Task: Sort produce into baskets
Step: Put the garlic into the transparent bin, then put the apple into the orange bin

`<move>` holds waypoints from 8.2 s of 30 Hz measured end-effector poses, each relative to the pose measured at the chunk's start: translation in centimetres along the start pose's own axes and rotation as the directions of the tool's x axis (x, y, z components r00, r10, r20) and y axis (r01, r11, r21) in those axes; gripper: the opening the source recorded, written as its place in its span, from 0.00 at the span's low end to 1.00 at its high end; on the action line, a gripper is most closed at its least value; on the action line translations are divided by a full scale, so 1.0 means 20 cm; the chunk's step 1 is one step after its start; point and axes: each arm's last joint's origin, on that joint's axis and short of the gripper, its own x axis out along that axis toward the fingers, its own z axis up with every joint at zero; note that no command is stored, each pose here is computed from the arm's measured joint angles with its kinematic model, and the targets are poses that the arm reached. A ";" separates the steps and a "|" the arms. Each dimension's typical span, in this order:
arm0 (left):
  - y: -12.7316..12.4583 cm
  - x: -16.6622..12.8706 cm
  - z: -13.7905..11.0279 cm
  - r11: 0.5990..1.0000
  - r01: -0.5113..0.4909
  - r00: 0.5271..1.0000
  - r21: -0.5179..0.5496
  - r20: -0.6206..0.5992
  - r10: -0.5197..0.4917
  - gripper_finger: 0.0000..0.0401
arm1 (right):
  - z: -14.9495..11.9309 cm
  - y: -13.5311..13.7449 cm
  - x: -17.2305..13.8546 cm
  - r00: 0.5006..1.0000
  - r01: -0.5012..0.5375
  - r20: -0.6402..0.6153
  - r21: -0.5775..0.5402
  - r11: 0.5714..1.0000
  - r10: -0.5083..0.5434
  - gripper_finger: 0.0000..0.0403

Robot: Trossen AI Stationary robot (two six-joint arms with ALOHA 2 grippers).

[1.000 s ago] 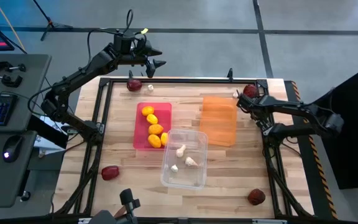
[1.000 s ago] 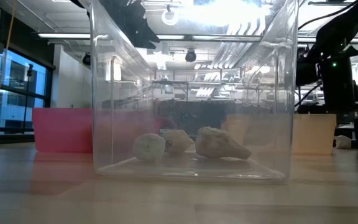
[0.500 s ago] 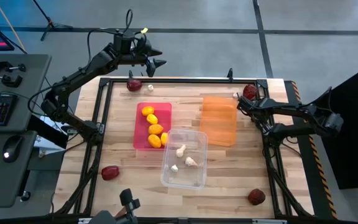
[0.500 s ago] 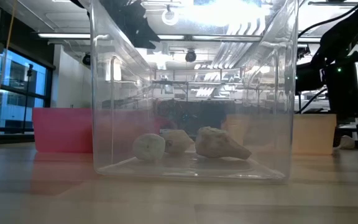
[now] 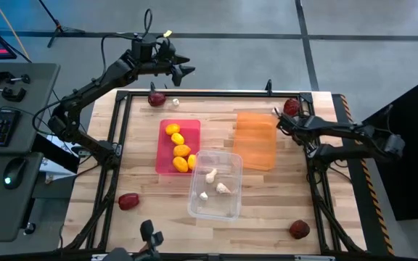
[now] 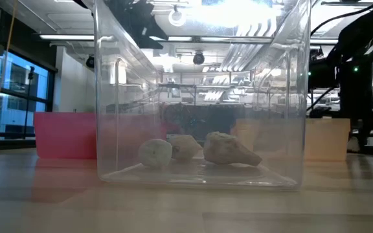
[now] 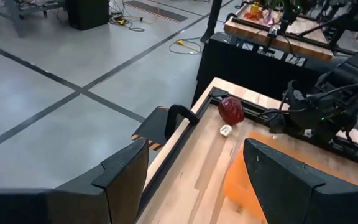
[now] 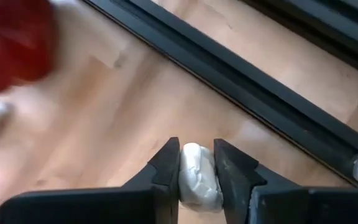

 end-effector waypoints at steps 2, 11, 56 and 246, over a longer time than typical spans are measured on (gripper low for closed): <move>0.00 -0.01 0.01 1.000 0.004 1.000 -0.028 0.006 -0.004 0.62 | 0.01 0.01 -0.03 0.998 -0.052 0.021 0.006 0.999 0.052 0.16; -0.09 -0.14 0.20 0.959 0.283 0.911 -0.001 0.312 -0.269 0.62 | 0.14 0.12 -0.36 0.879 -0.381 0.233 -0.185 0.906 0.417 0.16; -0.51 -0.39 0.00 0.887 0.460 0.878 0.024 -0.162 -0.451 0.62 | -1.18 0.28 -1.29 0.635 -0.708 -0.734 -0.678 -0.199 0.242 0.67; -0.80 -0.24 -0.17 0.883 0.457 0.888 -0.105 0.121 -0.445 0.50 | -0.95 -1.05 -0.85 0.703 -0.332 -0.424 -0.905 0.264 -0.571 0.69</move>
